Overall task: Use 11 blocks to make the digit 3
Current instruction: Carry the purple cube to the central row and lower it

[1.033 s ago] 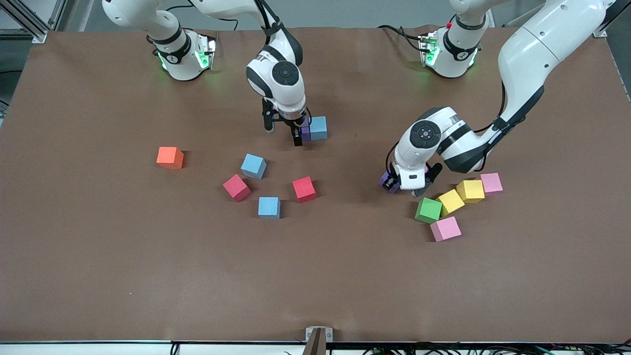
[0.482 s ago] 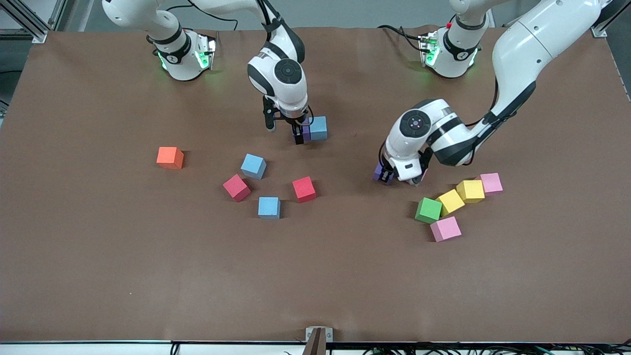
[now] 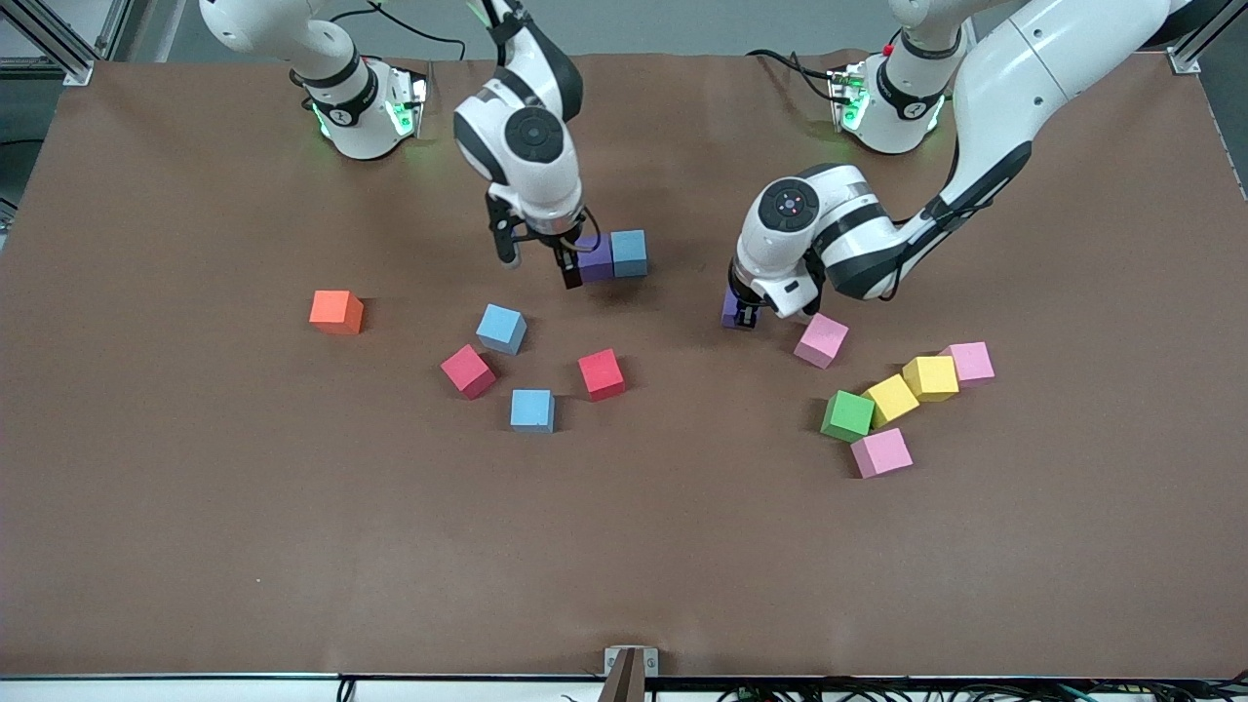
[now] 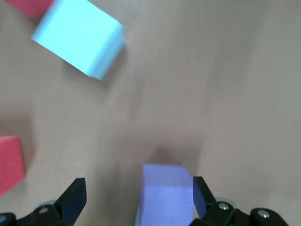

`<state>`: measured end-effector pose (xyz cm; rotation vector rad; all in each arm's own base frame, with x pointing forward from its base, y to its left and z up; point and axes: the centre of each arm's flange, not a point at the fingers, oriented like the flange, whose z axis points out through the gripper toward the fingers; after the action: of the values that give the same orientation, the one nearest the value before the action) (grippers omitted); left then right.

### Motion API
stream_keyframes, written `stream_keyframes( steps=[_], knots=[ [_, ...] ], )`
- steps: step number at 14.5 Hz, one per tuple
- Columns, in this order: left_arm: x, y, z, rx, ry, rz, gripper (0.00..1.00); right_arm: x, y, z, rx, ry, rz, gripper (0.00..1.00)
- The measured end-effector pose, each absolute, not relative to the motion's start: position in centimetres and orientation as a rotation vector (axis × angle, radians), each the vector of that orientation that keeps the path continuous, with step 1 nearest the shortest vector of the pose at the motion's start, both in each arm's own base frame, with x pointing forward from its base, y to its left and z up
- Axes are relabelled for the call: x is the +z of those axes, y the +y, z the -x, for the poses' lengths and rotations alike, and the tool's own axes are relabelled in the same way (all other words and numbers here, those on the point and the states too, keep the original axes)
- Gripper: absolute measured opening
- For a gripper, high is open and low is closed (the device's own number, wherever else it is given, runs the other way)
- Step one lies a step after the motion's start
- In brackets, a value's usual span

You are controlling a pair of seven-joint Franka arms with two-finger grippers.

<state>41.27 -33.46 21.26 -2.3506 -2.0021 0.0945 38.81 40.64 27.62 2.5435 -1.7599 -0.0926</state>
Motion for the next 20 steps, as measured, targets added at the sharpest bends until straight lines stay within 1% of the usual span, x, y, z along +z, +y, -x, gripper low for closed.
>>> stream_keyframes(
  steps=[3, 6, 9, 14, 20],
  knots=[
    [21.6, -35.1, -39.2, 0.103, -2.104, 2.255, 0.58, 27.2, 37.4, -41.4, -0.120, -1.353, -2.771, 1.00],
    [21.9, -37.5, -37.1, 0.103, -2.079, 2.282, 0.58, 26.8, 34.3, -43.7, -0.142, -0.957, -2.940, 1.00],
    [22.3, -39.5, -35.8, 0.113, -2.051, 2.322, 0.58, 26.6, 31.8, -45.5, -0.145, -0.708, -3.025, 1.00],
    [22.2, -41.7, -34.5, 0.111, -2.034, 2.336, 0.58, 25.8, 31.2, -46.3, -0.047, -0.611, -3.104, 1.00],
    [20.4, -45.2, -33.2, 0.138, -2.037, 2.310, 0.58, 22.8, 29.8, -46.9, -0.030, -0.547, -3.110, 1.00]
  ],
)
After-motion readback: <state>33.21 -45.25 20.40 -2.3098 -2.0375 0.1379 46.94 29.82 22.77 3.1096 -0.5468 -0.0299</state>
